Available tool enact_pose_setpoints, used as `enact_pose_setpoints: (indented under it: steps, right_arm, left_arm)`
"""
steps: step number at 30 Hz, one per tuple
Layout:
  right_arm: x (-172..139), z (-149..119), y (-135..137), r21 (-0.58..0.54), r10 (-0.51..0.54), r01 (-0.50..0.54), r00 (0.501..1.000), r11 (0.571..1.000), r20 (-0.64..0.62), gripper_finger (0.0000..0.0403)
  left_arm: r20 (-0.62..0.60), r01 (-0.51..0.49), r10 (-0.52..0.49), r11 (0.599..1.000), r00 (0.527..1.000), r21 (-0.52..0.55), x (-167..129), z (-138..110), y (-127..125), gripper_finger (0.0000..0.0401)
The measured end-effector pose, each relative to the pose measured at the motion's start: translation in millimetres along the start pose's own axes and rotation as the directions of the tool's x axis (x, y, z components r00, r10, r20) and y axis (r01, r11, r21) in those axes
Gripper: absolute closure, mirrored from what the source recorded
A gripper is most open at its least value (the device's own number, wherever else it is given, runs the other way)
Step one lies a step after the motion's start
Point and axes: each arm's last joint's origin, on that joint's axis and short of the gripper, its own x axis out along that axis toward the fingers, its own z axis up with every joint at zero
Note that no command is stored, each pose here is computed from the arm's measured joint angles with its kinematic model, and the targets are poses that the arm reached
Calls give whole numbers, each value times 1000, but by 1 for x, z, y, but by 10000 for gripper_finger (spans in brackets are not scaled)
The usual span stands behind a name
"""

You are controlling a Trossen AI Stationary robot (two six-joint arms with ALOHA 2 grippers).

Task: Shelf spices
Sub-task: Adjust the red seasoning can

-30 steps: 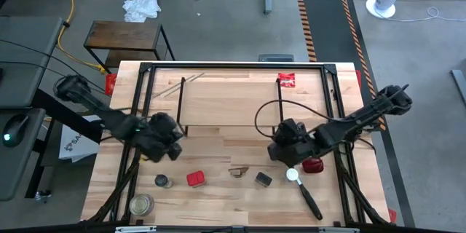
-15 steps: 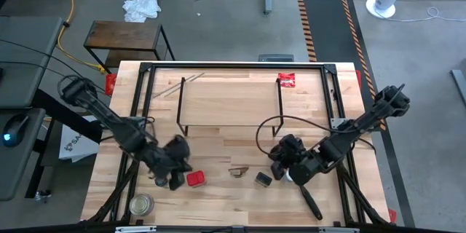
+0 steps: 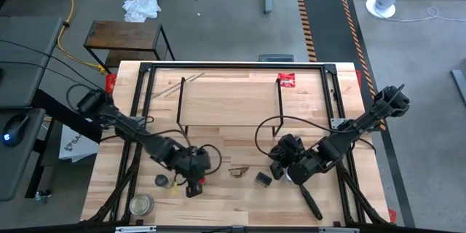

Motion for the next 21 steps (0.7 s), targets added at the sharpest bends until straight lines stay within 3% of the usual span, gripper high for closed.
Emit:
enact_pose_setpoints:
  steps: [5,11,21]
  right_arm:
    - [0,-1,0,-9,3,-4,1000,1000,-22,403]
    - [0,-1,-1,-29,-1,0,1000,1000,-27,403]
    - [0,-1,-2,-43,-11,10,1000,999,-30,403]
  left_arm:
    - [-33,16,-15,1000,999,4,10,4,2,401]
    - [-84,43,-42,999,996,6,9,-8,-7,401]
    - [-152,-120,116,993,982,-21,5,-32,-8,401]
